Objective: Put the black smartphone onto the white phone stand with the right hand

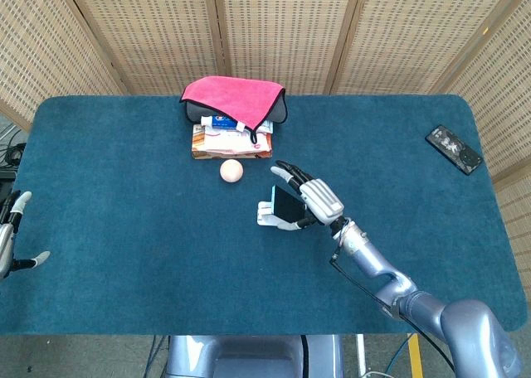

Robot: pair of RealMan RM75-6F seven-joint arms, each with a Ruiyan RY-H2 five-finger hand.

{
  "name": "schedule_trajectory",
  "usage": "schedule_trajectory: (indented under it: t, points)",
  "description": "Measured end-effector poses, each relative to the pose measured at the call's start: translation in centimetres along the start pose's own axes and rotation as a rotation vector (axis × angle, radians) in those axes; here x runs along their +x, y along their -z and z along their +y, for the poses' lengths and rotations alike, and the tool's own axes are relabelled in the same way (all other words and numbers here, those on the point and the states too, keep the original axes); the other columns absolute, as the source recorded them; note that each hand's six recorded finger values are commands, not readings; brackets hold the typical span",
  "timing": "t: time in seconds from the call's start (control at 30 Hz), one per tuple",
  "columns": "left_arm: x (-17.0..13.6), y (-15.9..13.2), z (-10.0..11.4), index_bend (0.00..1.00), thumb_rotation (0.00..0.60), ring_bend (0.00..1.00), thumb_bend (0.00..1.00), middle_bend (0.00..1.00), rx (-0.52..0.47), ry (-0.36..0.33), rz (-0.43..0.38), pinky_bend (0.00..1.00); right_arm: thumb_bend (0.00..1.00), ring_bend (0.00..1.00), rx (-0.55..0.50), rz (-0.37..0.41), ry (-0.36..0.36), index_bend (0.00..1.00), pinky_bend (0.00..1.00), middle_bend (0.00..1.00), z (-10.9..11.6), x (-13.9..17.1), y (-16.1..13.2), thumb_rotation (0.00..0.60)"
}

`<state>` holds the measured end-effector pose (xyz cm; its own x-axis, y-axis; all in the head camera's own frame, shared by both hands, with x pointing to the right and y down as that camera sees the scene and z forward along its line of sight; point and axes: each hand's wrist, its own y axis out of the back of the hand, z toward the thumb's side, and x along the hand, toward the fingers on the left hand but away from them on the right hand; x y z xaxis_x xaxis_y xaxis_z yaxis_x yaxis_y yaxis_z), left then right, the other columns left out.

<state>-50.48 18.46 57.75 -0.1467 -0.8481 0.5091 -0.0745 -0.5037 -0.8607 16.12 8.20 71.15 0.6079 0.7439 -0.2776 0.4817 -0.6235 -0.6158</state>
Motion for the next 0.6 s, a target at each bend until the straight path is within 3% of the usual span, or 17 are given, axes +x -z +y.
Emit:
schedule_trajectory:
  t: [0.3, 0.47, 0.6]
  points:
    - [-0.1, -0.1, 0.2, 0.00, 0.600, 0.00, 0.00, 0.00, -0.008, -0.003, -0.007, 0.00, 0.00, 0.00, 0.047, 0.007, 0.023, 0.00, 0.12, 0.00, 3.1, 2.0, 0.0, 0.600]
    - [-0.4, -0.2, 0.4, 0.00, 0.600, 0.00, 0.00, 0.00, -0.014, -0.011, -0.021, 0.00, 0.00, 0.00, 0.167, -0.043, 0.045, 0.00, 0.10, 0.00, 7.0, 6.1, 1.2, 0.600]
    - [-0.8, -0.4, 0.5, 0.00, 0.600, 0.00, 0.00, 0.00, -0.017, -0.016, -0.041, 0.00, 0.00, 0.00, 0.270, -0.136, 0.053, 0.00, 0.06, 0.00, 9.6, 11.1, 3.0, 0.600]
